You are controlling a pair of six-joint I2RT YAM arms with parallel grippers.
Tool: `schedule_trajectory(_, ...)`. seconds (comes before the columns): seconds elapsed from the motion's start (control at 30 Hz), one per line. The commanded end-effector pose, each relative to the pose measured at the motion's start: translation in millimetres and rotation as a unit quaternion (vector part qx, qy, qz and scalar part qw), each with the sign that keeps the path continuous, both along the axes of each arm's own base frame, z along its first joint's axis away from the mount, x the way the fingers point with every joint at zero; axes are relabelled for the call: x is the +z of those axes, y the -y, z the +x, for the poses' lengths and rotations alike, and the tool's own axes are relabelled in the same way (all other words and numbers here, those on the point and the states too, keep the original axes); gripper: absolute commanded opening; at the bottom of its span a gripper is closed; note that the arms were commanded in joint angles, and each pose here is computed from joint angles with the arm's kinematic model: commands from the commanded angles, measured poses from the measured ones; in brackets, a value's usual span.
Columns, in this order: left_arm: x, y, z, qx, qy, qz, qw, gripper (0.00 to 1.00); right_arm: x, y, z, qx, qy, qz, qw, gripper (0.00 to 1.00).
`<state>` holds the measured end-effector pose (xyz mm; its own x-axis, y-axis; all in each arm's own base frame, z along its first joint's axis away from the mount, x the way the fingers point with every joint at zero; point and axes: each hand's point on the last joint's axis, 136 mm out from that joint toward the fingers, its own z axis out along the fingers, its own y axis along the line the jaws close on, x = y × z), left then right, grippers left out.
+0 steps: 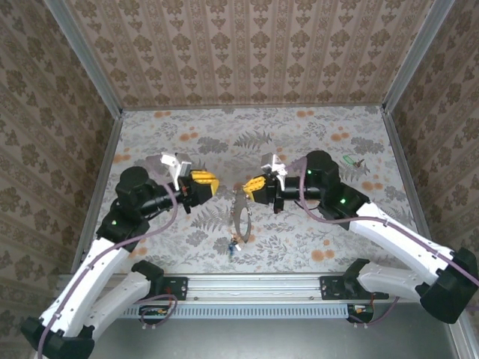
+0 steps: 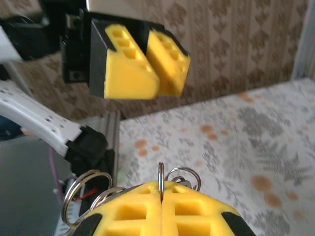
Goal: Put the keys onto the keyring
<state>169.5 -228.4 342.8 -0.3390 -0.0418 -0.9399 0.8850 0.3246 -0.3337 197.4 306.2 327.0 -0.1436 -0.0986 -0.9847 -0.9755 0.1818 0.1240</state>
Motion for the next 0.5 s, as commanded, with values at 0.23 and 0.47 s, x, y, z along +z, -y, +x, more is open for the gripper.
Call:
schedule_trajectory(0.23, 24, 23, -38, -0.101, 0.071, -0.013, 0.992, 0.35, 30, -1, -26, 0.065, 0.028, 0.072, 0.995, 0.0)
schedule_trajectory(0.47, 20, 39, -42, -0.127, 0.089, 0.008, 0.988, 0.34, 30, -2, -27, 0.072, 0.031, 0.077, 0.994, 0.0)
